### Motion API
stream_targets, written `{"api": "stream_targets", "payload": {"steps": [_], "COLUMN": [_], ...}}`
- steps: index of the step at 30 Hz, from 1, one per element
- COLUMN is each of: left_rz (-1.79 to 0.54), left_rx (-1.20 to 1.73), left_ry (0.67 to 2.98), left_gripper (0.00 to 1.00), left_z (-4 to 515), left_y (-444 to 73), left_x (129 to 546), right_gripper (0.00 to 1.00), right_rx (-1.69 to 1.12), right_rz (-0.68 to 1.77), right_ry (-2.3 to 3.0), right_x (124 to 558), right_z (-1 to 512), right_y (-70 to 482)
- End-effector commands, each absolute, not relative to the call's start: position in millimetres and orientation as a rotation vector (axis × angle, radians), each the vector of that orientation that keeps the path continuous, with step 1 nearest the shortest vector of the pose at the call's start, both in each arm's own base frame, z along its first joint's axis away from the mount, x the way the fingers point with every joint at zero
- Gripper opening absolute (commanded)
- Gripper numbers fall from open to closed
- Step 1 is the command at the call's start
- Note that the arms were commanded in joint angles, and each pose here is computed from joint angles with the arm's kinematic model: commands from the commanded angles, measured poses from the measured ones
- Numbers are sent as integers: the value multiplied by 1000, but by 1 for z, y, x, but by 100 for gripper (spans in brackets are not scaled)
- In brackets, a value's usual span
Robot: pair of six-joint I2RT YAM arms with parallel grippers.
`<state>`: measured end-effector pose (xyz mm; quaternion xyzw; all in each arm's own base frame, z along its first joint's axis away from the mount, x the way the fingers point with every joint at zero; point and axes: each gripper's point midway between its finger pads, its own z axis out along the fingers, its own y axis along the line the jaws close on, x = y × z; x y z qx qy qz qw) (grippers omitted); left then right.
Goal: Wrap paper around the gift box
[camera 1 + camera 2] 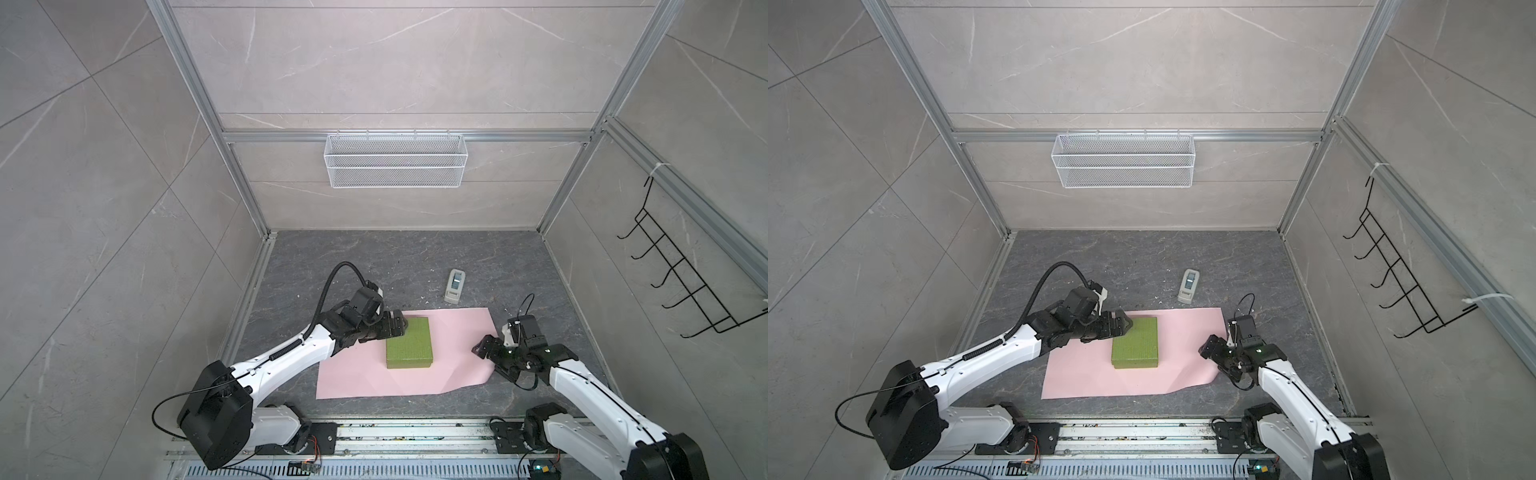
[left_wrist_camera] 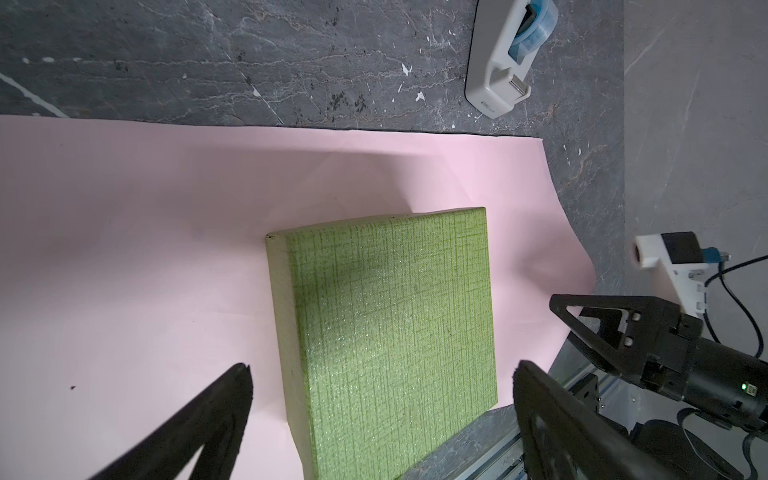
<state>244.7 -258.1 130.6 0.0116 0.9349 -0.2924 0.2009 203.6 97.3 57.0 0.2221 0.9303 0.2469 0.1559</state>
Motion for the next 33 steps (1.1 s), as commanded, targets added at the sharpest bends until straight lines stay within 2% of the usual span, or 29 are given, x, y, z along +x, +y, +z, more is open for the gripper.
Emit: {"api": "stream_targets", "payload": {"steps": [1,8,20,28,33], "left_rz": [-836,-827,-827,-817,-813], "left_rx": [55,64,82,92,94], "left_ry": [2552,2549,2536,2526,2526], "left_gripper": [99,99,99,99,99], "left_z": [150,153,165,170,168], "left_y": [-261,-261,-264,-266,-266], "left_x": [252,253,256,261,261], "right_gripper": [85,84,86,86,85], "right_rx": [463,245,-4,0,175], "right_rz": [767,887,925,973,822], "right_ry": [2577,2545,2409,2374,2471], "right_x": [211,215,224,239,251], "right_z": [73,89,123,124,102], "right_y": [106,126,138,146,127]}}
